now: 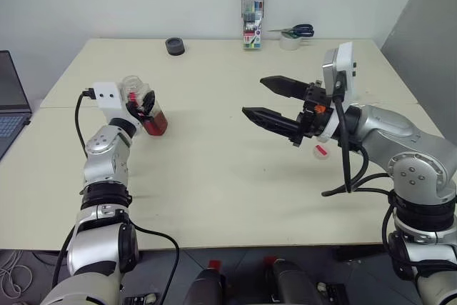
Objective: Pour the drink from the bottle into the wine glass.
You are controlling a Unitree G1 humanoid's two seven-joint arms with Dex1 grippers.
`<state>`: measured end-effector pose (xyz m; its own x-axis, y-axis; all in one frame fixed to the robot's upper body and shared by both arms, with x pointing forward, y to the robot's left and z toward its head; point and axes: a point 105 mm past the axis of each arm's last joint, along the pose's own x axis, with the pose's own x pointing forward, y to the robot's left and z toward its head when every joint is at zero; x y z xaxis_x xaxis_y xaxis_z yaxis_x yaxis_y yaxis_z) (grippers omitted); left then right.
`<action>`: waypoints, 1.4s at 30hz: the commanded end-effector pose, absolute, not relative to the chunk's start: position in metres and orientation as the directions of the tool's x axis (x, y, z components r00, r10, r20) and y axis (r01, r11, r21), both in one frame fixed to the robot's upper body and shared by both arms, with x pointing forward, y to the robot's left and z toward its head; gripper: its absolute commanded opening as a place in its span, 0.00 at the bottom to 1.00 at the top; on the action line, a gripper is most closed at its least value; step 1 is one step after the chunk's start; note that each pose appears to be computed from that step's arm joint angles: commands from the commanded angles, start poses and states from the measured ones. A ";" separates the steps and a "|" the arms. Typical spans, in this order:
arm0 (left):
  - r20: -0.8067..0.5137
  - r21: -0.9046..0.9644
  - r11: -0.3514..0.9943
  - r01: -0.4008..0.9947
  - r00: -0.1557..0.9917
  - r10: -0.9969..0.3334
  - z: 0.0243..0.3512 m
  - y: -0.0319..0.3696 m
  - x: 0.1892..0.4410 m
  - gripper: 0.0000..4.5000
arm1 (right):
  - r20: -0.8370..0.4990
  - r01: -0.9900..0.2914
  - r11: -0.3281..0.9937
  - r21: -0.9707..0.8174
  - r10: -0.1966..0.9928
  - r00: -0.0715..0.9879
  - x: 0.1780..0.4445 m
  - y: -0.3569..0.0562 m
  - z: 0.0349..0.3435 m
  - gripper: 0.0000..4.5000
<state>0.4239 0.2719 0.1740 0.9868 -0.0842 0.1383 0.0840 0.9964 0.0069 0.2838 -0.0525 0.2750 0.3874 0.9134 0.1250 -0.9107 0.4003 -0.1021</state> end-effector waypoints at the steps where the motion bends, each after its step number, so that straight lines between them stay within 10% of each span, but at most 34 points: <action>1: 0.171 0.021 0.997 0.079 0.982 -0.082 0.185 0.274 0.423 0.75 | 0.159 -0.905 0.400 -0.142 0.912 0.378 0.280 -0.052 0.286 1.00; 5: 0.158 0.026 0.997 0.074 0.984 -0.077 0.179 0.276 0.420 1.00 | 0.152 -0.909 0.395 -0.134 0.915 0.375 0.279 -0.051 0.282 1.00; 28: 0.037 0.002 0.999 0.048 0.998 -0.048 0.139 0.276 0.363 1.00 | 0.150 -0.885 0.455 -0.097 0.886 0.439 0.280 -0.063 0.272 1.00; 42: -0.090 0.111 0.670 0.735 0.678 -0.729 0.173 0.170 0.291 1.00 | -0.025 -0.543 0.825 0.156 0.553 0.833 0.317 -0.131 0.191 1.00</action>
